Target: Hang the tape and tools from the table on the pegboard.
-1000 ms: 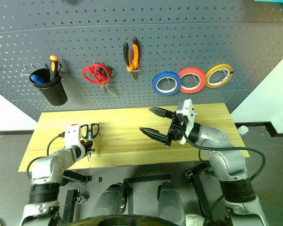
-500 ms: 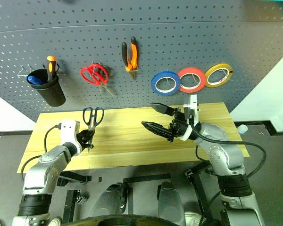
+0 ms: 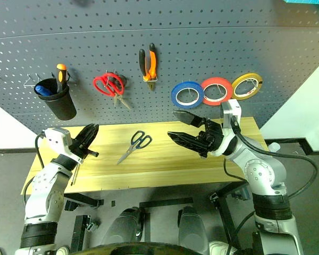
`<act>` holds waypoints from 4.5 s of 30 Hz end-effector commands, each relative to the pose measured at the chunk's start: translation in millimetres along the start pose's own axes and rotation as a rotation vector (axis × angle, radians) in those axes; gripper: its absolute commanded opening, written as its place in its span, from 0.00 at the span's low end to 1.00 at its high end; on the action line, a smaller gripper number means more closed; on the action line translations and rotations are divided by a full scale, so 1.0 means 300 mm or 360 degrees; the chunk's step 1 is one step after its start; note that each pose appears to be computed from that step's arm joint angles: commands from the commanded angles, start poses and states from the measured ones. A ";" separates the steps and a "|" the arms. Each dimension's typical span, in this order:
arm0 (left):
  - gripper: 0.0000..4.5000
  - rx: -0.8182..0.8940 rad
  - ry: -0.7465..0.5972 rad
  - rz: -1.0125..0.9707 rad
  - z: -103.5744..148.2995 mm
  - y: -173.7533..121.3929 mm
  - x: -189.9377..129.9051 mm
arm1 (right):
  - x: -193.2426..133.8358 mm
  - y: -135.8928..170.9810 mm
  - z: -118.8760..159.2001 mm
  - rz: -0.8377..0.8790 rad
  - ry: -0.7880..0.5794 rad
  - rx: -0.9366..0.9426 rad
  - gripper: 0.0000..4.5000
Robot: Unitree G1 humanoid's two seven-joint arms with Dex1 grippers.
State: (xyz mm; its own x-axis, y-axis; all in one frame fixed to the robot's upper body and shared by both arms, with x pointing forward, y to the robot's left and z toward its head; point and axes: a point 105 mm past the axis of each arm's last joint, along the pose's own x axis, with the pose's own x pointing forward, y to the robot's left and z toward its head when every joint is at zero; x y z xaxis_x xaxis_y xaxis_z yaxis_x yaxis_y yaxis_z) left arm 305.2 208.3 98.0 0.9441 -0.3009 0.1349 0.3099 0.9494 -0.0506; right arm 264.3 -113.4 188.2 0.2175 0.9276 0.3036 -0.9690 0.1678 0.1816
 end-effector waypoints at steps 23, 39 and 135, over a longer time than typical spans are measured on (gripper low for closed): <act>1.00 0.0083 0.1526 0.0074 -0.330 -0.077 0.248 | 0.016 0.011 -0.049 -0.0106 0.0069 -0.0013 1.00; 1.00 0.0241 0.1828 -0.0131 -0.430 -0.112 0.247 | 0.019 -0.001 -0.055 -0.0175 0.0086 -0.0019 1.00; 0.11 0.0340 -0.0062 -0.0048 0.164 0.064 0.109 | 0.038 0.015 -0.032 0.0074 0.0135 -0.0344 1.00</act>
State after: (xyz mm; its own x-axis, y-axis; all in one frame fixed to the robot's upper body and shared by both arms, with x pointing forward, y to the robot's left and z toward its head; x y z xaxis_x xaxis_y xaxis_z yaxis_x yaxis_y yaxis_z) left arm 332.6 227.0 136.6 0.9424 -0.3112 0.1228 0.2966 0.9470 0.1235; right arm 265.1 -102.5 169.6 0.2003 0.9585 0.2029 -0.9795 0.2000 0.0220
